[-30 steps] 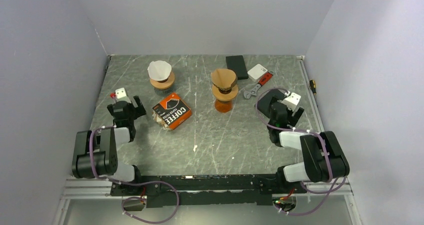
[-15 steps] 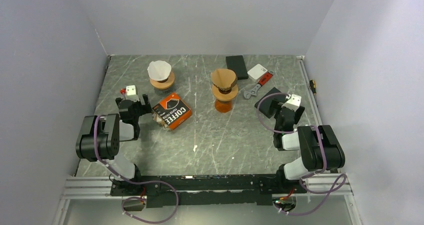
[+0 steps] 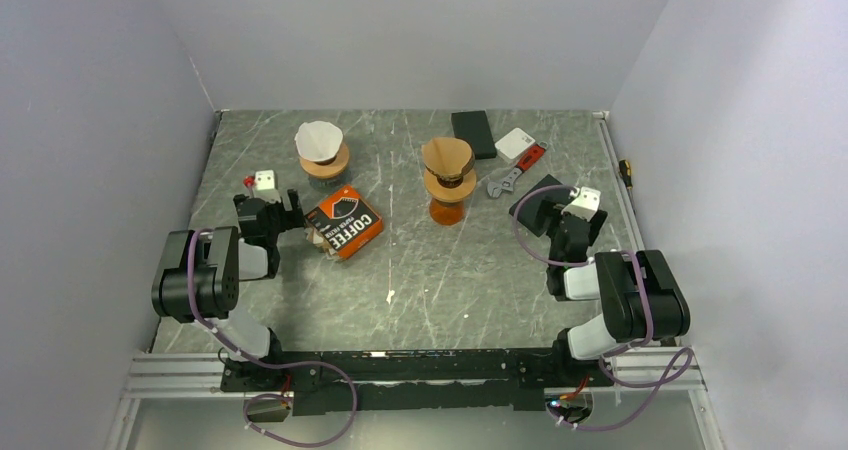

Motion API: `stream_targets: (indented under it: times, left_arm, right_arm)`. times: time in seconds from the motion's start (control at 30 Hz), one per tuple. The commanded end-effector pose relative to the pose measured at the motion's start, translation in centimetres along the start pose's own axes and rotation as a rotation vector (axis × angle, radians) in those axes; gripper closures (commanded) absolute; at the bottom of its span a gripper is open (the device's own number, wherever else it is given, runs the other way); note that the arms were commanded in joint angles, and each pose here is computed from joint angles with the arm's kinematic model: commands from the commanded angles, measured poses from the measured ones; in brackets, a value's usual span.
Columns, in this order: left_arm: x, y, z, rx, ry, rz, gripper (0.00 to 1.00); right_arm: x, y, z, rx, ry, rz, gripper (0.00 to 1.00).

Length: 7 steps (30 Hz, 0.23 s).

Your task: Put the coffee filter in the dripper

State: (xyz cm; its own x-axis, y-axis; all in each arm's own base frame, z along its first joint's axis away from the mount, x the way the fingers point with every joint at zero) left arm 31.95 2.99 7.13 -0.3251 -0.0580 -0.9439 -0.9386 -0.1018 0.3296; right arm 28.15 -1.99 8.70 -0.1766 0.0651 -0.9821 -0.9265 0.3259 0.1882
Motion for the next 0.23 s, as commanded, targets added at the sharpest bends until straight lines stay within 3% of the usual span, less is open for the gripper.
stream_targets:
  times: [0.0, 0.2]
  left_arm:
    - [-0.60, -0.30, -0.24, 0.021, -0.016, -0.026, 0.00]
    - [-0.65, -0.33, -0.24, 0.021, -0.016, -0.028, 0.01]
  right_arm:
    - [-1.96, -0.67, 0.41, -0.016, -0.028, -0.081, 0.00]
    - [-1.94, -0.65, 0.42, -0.017, -0.027, -0.079, 0.00]
Point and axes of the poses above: each gripper's point midway between its finger pads, its own y axis back along the fingers, its own z axis along the line the jaws close on, x = y × z, the point moved 8 cm from there along y, back along the fingers
